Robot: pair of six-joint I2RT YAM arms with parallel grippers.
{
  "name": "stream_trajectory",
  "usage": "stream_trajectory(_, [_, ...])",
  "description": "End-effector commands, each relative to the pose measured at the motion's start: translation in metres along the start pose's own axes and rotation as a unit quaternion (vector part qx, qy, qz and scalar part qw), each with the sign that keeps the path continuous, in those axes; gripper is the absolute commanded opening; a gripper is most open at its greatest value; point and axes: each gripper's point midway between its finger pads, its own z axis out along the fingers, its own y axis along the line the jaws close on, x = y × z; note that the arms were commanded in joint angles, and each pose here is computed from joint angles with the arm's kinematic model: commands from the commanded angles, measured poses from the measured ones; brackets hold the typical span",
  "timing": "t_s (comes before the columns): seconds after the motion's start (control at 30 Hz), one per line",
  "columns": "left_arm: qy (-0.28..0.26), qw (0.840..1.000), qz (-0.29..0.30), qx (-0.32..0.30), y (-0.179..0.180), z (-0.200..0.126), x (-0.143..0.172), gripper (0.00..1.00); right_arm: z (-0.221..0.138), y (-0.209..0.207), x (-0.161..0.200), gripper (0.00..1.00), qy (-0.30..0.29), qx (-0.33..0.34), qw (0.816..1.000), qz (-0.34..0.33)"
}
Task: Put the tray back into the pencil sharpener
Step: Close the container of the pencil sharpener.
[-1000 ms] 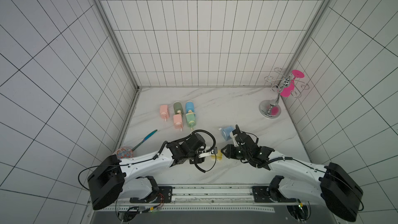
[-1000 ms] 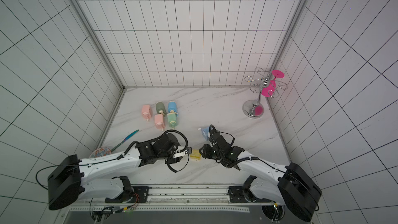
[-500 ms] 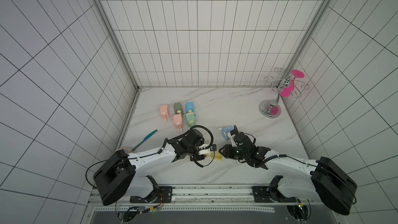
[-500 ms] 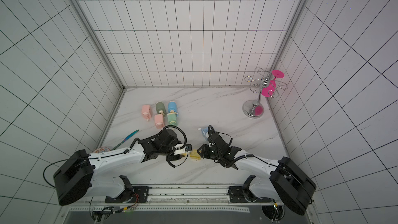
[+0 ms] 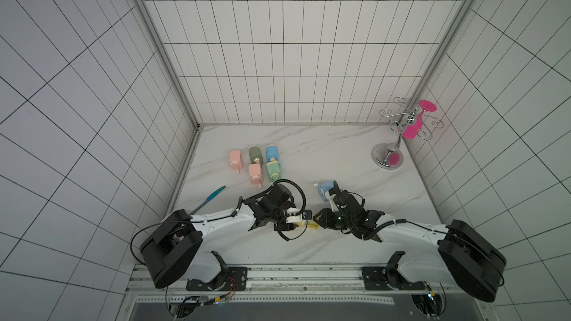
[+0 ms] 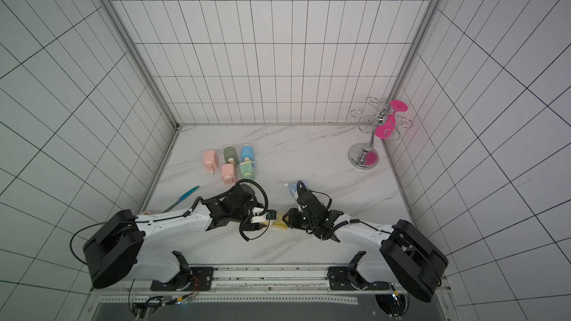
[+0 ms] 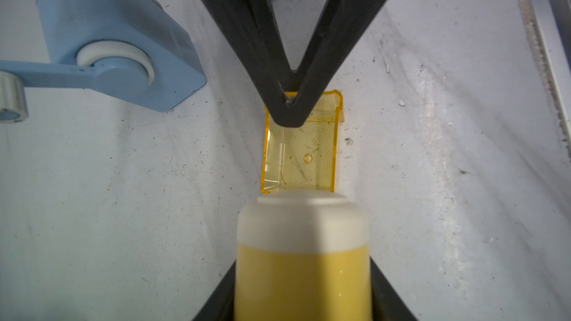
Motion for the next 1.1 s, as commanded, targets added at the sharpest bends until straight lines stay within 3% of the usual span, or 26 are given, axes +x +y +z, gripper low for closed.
stream_trajectory(0.0, [-0.013, 1.000, 0.024, -0.002, 0.008, 0.002, -0.009, 0.00, 0.003, -0.004, 0.007, 0.35, 0.008, -0.003, 1.000, 0.001])
stream_trajectory(0.1, [-0.005, 1.000, 0.025, 0.003, 0.009, 0.006, -0.007, 0.03, 0.004, -0.004, 0.007, 0.35, 0.008, -0.002, 1.000, 0.000])
stream_trajectory(0.27, [0.011, 1.000, 0.023, 0.014, 0.010, 0.011, -0.003, 0.32, 0.004, -0.004, 0.005, 0.34, 0.007, -0.001, 1.000, -0.002])
stream_trajectory(0.33, [0.013, 0.999, 0.024, 0.016, 0.010, 0.011, -0.002, 0.39, 0.004, -0.005, 0.005, 0.34, 0.007, -0.001, 1.000, -0.002])
stream_trajectory(1.07, [0.016, 0.998, 0.001, 0.067, -0.004, 0.006, -0.003, 0.37, 0.005, -0.009, 0.007, 0.29, 0.009, 0.002, 1.000, 0.019])
